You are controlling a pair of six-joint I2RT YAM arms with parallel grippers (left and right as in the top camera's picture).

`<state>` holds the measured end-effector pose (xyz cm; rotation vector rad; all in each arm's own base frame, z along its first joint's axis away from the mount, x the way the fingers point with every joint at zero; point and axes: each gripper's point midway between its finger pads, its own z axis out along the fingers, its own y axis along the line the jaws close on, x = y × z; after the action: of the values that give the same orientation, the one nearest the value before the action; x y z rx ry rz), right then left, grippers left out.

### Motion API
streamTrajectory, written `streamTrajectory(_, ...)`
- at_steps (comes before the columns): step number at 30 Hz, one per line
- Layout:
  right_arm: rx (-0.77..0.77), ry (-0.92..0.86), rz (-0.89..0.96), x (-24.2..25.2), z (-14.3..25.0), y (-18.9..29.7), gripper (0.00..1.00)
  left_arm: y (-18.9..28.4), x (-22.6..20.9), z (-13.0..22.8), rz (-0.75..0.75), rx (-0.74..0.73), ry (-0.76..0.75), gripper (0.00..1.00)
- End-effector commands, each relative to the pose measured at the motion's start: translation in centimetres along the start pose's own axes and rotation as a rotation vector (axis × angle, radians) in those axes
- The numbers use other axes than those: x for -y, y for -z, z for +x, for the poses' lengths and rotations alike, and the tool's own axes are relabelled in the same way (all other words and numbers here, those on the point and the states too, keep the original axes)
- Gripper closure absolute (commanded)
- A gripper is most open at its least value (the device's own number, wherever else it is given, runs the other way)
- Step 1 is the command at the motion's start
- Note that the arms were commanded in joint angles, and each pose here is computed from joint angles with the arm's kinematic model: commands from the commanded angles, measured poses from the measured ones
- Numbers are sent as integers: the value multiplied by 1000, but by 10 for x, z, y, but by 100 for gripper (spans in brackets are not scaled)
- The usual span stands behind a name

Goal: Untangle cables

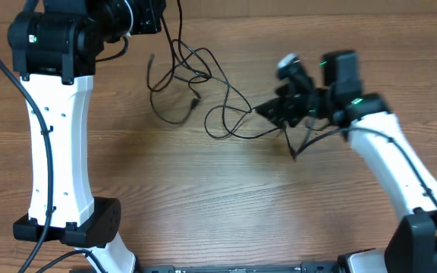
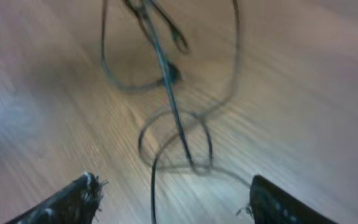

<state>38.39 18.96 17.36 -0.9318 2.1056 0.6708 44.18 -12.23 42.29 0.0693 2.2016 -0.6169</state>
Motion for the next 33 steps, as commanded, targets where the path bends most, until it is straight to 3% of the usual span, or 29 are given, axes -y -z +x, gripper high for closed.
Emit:
streamTrajectory(1,2,114,17,-7,10,-36,20,2,11,-2,47,6,11,96)
streamTrajectory(8,42,201,141,23,11,-95,12,2,18,3,91,-19,15,96)
streamTrajectory(12,14,185,134,28,27,-107,13,2,16,10,82,-49,27,96)
streamTrajectory(14,-6,175,128,28,33,-110,66,2,16,12,80,-56,20,96)
streamTrajectory(15,-20,169,134,29,37,-110,96,2,15,13,77,-58,11,96)
streamTrajectory(18,-15,124,159,32,31,-105,96,2,13,13,63,-57,6,96)
streamTrajectory(22,74,15,209,30,-20,-62,96,2,5,10,35,-45,-55,92)
streamTrajectory(29,254,48,327,-5,-145,99,96,8,-63,11,-194,-55,3,96)
streamTrajectory(31,309,71,369,-18,-172,141,96,9,-80,14,-270,-67,9,92)
streamTrajectory(33,372,99,396,-37,-199,186,96,8,-104,17,-386,-87,-17,81)
